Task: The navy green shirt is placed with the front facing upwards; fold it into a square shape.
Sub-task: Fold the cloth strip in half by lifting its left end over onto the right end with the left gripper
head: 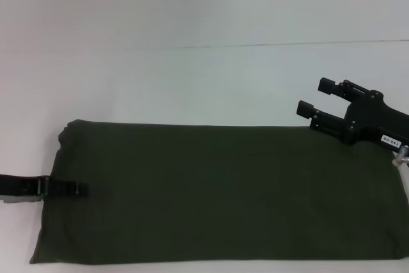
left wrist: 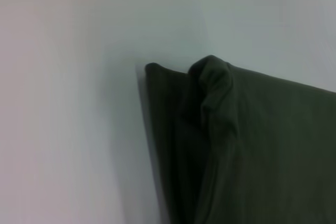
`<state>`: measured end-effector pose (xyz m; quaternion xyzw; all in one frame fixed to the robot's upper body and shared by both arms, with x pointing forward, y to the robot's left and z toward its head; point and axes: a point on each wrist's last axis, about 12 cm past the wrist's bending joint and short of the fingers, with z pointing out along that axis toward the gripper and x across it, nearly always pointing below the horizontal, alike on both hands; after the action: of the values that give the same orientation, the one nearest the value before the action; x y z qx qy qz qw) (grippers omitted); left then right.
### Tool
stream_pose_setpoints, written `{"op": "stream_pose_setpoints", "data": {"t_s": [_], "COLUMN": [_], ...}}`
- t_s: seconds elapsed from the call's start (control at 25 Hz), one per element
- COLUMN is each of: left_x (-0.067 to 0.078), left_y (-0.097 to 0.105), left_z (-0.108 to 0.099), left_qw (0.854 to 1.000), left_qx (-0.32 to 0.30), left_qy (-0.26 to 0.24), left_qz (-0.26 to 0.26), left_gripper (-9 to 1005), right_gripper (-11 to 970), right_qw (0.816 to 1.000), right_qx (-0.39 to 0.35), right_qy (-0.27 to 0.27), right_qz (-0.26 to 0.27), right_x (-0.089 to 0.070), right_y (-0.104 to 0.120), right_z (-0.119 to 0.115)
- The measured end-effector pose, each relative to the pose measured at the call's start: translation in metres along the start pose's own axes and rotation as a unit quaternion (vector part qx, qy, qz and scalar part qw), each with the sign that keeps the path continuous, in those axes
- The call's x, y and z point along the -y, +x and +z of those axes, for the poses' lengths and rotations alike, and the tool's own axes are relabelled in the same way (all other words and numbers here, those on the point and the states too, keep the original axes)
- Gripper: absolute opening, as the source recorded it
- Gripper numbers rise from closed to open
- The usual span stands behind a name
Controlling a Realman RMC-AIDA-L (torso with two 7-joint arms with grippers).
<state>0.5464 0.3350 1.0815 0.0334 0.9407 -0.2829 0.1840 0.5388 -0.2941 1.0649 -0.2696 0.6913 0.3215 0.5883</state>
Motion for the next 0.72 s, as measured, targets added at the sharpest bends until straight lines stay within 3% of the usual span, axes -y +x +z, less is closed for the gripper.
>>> {"op": "stream_pose_setpoints", "data": {"t_s": [0.72], "left_x": [0.020], "left_y": [-0.003], "left_z": [0.020], "left_qw": [0.999], "left_qx": [-0.028], "left_qy": [0.035], "left_qz": [0.014], "left_gripper": [833], "right_gripper": [794], "right_qw": [1.000], "right_qx": [-0.001], "right_qy": [0.001], "right_qz": [0.001], "right_x": [0.000], "right_y": [0.001], "right_z": [-0.002]}}
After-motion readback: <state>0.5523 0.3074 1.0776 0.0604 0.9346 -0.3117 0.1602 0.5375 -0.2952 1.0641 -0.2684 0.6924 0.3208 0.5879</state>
